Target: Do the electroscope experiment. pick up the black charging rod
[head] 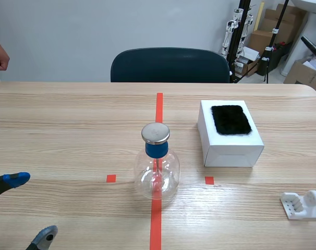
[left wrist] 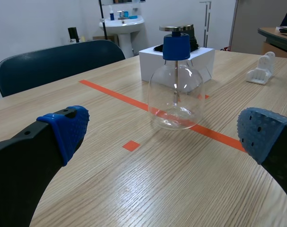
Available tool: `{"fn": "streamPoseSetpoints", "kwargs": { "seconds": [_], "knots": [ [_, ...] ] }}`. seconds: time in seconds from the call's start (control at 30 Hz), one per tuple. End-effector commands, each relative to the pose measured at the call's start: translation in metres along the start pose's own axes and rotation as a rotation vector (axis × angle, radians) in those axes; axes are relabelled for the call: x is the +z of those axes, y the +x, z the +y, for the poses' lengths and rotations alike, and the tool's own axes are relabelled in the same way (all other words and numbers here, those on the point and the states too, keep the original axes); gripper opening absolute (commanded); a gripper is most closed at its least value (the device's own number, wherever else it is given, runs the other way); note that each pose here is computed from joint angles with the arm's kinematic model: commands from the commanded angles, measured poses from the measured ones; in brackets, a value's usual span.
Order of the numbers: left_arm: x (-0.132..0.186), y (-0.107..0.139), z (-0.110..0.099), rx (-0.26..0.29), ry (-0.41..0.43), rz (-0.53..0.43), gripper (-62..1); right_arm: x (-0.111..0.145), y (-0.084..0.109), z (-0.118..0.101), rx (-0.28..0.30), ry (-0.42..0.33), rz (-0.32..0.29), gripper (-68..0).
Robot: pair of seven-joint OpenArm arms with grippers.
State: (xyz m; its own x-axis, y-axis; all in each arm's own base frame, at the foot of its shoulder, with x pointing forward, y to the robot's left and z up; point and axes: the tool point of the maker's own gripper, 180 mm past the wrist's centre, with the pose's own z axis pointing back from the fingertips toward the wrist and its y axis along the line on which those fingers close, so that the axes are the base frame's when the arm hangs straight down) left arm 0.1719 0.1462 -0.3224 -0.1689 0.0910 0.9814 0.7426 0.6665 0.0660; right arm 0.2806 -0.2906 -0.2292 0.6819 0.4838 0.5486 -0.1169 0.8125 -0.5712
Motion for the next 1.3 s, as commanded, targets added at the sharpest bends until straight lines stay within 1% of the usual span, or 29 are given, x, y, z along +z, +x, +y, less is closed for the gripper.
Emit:
{"fn": "streamPoseSetpoints", "kwargs": {
  "seconds": [0.0,0.07,0.13,0.23,0.3,0.43,0.47,0.6,0.73,0.8,0.87,1.0,1.2,1.27],
  "knots": [
    [-0.001,0.007,0.005,-0.015,0.004,-0.026,1.4,0.003,0.003,-0.005,0.045,-0.045,-0.038,-67.6],
    [-0.001,0.007,0.005,-0.015,0.004,-0.026,1.4,0.014,0.015,-0.004,0.125,-0.09,-0.125,-67.6],
    [-0.001,0.007,0.005,-0.015,0.004,-0.026,1.4,0.026,0.028,0.0,0.198,-0.116,-0.215,-67.6],
    [-0.001,0.007,0.005,-0.015,0.004,-0.026,1.4,0.043,0.043,0.013,0.299,-0.118,-0.342,-67.6],
    [-0.001,0.007,0.005,-0.015,0.004,-0.026,1.4,0.055,0.052,0.024,0.377,-0.113,-0.43,-67.6],
    [-0.001,0.007,0.005,-0.015,0.004,-0.026,1.4,0.075,0.06,0.049,0.528,-0.092,-0.582,-67.6],
    [-0.001,0.007,0.005,-0.015,0.004,-0.026,1.4,0.081,0.061,0.054,0.555,-0.096,-0.626,-67.6],
    [-0.001,0.007,0.005,-0.015,0.004,-0.026,1.4,0.107,0.063,0.071,0.627,-0.113,-0.786,-67.6],
    [-0.001,0.007,0.005,-0.015,0.004,-0.026,1.4,0.134,0.058,0.087,0.667,-0.112,-0.917,-67.6],
    [-0.001,0.007,0.005,-0.015,0.004,-0.026,1.4,0.145,0.055,0.095,0.69,-0.102,-0.964,-67.6],
    [-0.001,0.007,0.005,-0.015,0.004,-0.026,1.4,0.154,0.051,0.102,0.704,-0.088,-0.997,-67.6],
    [-0.001,0.007,0.005,-0.015,0.004,-0.026,1.4,0.17,0.044,0.108,0.682,-0.082,-1.039,-67.6],
    [-0.001,0.007,0.005,-0.015,0.004,-0.026,1.4,0.176,0.032,0.12,0.717,-0.071,-1.044,-67.6],
    [-0.001,0.007,0.005,-0.015,0.004,-0.026,1.4,0.175,0.028,0.124,0.748,-0.06,-1.042,-67.6]
  ]
}}
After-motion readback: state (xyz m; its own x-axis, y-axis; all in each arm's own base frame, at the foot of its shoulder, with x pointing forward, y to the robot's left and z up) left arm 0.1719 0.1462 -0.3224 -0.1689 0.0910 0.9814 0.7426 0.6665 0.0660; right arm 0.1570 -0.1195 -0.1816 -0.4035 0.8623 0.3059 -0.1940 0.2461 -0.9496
